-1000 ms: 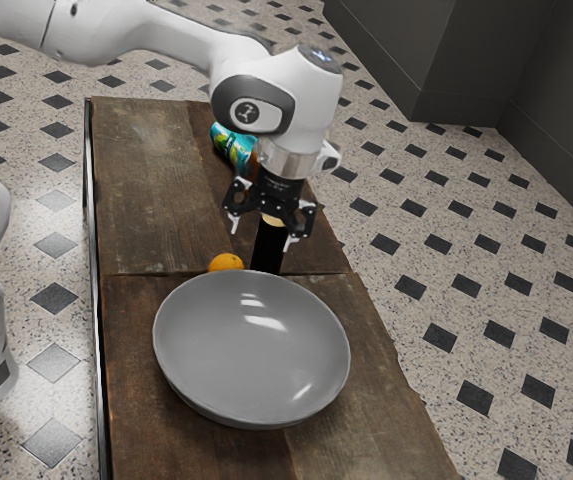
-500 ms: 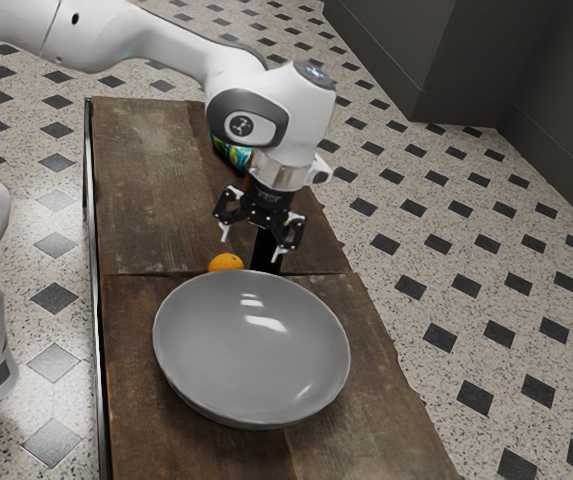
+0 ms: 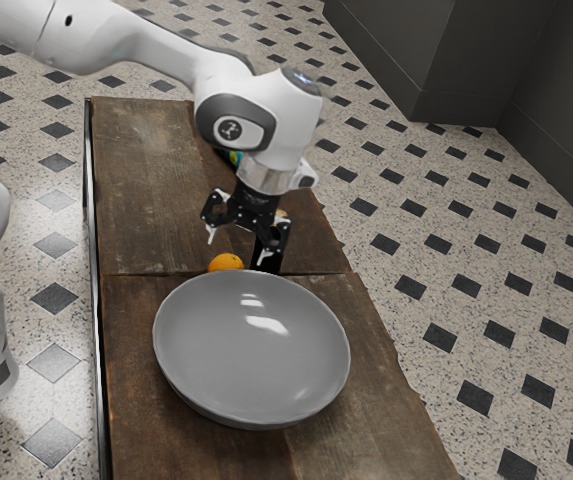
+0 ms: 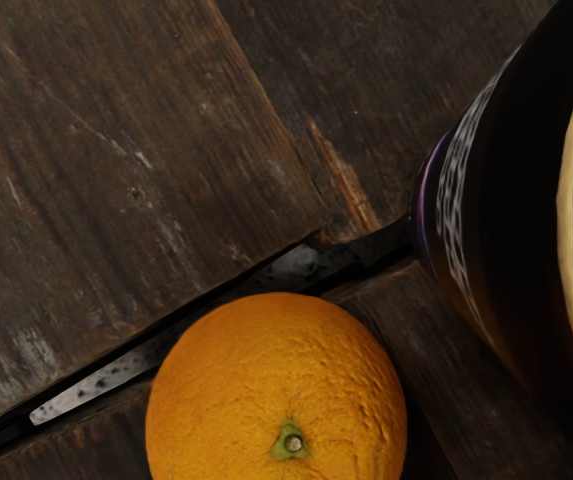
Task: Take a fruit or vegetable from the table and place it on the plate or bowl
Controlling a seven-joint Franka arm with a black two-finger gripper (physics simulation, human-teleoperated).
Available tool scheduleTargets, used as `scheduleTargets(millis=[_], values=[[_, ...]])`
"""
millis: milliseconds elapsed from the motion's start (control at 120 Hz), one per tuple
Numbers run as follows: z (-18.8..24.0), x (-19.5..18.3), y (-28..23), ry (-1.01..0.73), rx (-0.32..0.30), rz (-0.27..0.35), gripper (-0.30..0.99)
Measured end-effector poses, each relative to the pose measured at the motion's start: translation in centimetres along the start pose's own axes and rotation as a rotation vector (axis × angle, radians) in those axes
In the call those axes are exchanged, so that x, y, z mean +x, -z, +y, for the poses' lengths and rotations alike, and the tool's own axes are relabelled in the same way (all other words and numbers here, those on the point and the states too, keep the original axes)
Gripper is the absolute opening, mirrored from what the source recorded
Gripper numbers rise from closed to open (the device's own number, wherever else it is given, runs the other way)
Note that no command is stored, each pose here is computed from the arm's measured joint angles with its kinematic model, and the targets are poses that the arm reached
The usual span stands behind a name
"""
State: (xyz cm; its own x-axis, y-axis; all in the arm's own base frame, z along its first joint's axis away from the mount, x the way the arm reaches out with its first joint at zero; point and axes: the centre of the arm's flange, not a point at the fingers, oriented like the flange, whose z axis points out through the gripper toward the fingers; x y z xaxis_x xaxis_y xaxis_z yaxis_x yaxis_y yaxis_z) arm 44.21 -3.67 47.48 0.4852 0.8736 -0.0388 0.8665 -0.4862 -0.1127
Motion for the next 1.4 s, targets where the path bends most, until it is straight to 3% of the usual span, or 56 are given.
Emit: scheduleTargets(millis=[483,1117,1183,1300,1400], values=[[0.0,0.1,-2.0,-0.004,-0.052,0.023,0.69],[-0.8,1.1,-4.6,0.034,-0.058,0.003,0.69],[-0.7,1.1,-4.6,0.034,-0.061,0.005,0.63],[-0.7,1.0,-4.7,0.031,-0.064,0.008,0.41],[-0.7,0.9,-4.6,0.027,-0.063,0.013,0.33]])
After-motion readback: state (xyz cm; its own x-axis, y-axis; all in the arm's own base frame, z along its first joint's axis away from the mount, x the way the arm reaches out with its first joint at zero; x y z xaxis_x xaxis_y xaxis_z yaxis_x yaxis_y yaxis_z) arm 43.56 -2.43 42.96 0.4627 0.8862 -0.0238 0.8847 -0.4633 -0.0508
